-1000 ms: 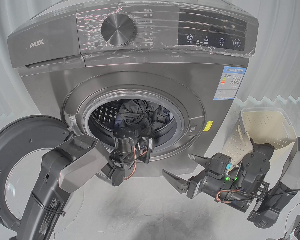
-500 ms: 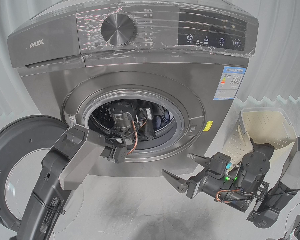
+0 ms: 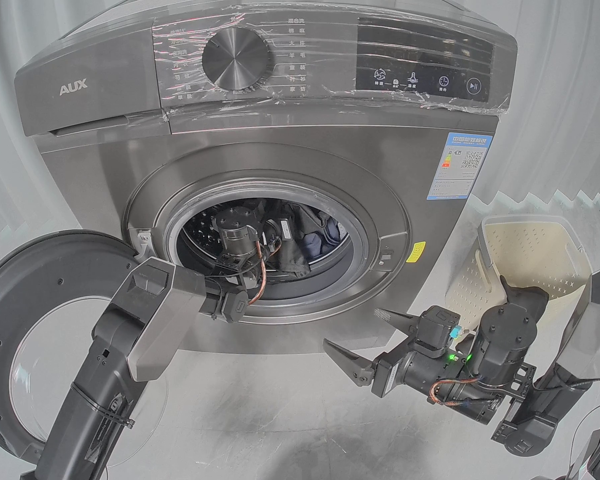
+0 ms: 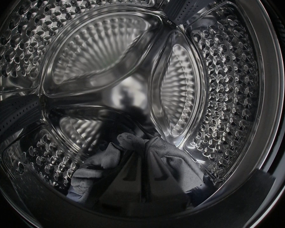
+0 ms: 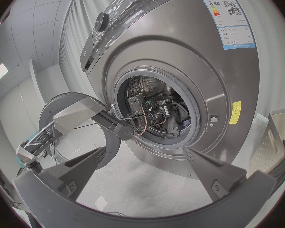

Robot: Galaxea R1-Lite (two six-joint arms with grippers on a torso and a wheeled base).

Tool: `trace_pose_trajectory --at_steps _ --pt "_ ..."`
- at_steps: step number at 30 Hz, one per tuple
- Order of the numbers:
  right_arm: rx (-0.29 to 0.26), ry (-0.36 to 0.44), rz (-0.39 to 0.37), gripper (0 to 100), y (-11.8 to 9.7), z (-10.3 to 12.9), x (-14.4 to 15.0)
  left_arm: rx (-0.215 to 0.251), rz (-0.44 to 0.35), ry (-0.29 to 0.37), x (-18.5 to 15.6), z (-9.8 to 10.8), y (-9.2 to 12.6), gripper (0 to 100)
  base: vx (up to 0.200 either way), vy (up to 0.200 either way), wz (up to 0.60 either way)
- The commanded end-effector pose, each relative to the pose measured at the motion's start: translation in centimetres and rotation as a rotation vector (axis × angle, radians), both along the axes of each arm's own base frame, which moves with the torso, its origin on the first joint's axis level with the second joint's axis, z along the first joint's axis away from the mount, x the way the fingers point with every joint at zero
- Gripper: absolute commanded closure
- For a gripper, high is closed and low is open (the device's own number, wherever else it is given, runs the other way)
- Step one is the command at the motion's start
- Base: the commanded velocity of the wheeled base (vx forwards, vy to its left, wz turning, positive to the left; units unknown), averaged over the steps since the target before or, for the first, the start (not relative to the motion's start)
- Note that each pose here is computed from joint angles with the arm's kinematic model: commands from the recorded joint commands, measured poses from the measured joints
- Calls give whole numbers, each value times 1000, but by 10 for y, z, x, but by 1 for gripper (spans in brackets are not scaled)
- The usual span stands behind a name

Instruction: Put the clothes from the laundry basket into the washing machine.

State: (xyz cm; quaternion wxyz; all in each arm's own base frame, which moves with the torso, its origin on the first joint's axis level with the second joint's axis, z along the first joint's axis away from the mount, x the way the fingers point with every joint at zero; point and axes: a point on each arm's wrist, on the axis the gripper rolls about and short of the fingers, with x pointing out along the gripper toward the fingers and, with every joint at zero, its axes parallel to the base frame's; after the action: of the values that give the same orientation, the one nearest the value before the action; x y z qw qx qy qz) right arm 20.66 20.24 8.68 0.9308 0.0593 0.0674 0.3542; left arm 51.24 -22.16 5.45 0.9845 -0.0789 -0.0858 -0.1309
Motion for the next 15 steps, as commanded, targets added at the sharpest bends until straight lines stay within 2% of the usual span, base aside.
trace_pose_trajectory --at_steps 1,4,5,8,10,11,15 --pt "-2 1 1 0 0 -1 0 -11 -2 0 0 3 0 0 0 0 0" --pt "-2 3 1 0 0 -1 0 -28 -25 20 -10 11 -8 0 0 0 0" --pt "-2 1 2 0 0 -1 0 -25 -42 56 -18 12 -13 0 0 0 0" --pt "-1 0 2 0 1 0 0 17 -71 157 -38 7 -17 0 0 0 0" --pt "-1 0 2 0 1 0 0 33 -87 186 -45 4 -19 0 0 0 0" --pt "-2 1 4 0 1 -1 -1 54 -102 221 -53 -3 -22 0 0 0 0" --pt "-2 1 4 0 1 -1 -1 77 -115 254 -56 -15 -22 0 0 0 0"
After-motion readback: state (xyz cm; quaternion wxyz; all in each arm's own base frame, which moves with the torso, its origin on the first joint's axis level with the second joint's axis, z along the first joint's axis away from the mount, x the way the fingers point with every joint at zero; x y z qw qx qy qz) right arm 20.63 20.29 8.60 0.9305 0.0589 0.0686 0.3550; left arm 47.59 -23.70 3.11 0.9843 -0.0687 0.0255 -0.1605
